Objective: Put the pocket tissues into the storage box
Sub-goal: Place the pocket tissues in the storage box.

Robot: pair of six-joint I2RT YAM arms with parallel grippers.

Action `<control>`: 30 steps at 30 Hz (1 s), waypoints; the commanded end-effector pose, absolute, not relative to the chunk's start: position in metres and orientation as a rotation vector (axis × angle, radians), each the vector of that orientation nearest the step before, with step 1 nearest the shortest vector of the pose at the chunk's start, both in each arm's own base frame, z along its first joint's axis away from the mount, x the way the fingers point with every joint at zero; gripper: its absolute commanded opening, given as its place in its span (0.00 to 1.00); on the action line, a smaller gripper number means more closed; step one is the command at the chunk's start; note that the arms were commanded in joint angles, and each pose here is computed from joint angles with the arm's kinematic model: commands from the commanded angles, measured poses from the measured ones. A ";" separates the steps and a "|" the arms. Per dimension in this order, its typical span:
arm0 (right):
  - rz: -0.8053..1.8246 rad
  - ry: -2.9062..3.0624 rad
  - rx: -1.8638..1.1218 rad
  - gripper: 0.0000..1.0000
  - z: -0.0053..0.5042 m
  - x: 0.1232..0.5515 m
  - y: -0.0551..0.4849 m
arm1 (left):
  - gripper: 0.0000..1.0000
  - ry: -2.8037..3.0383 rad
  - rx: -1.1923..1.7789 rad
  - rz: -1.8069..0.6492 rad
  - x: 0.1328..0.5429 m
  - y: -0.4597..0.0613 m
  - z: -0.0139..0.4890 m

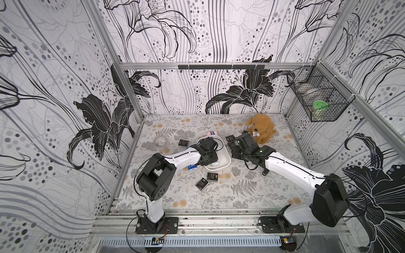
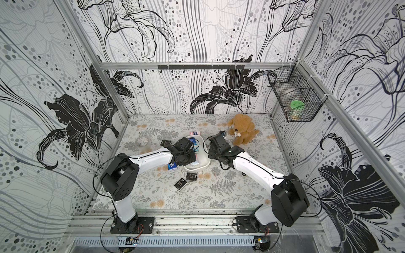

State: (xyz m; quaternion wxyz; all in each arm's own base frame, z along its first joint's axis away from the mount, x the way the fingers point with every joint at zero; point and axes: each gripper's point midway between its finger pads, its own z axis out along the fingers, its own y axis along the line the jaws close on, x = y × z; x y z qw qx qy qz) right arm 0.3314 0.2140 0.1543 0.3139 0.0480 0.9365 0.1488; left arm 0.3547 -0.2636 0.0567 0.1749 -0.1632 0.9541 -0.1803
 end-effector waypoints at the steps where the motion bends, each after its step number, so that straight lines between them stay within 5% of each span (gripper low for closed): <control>1: 0.441 2.491 0.054 0.50 0.153 0.336 0.229 | 0.48 2.670 -0.452 -0.484 0.364 -0.265 0.069; 12: 0.539 2.554 -0.134 0.51 0.144 0.336 0.271 | 0.58 2.556 -0.420 -0.534 0.366 -0.251 0.143; 25: 0.564 2.692 -0.300 0.64 0.100 0.337 0.308 | 0.58 2.445 -0.721 -0.400 0.352 -0.087 0.143; 30: 0.530 2.742 -0.335 0.65 0.080 0.339 0.313 | 0.58 2.466 -0.762 -0.411 0.344 -0.064 0.123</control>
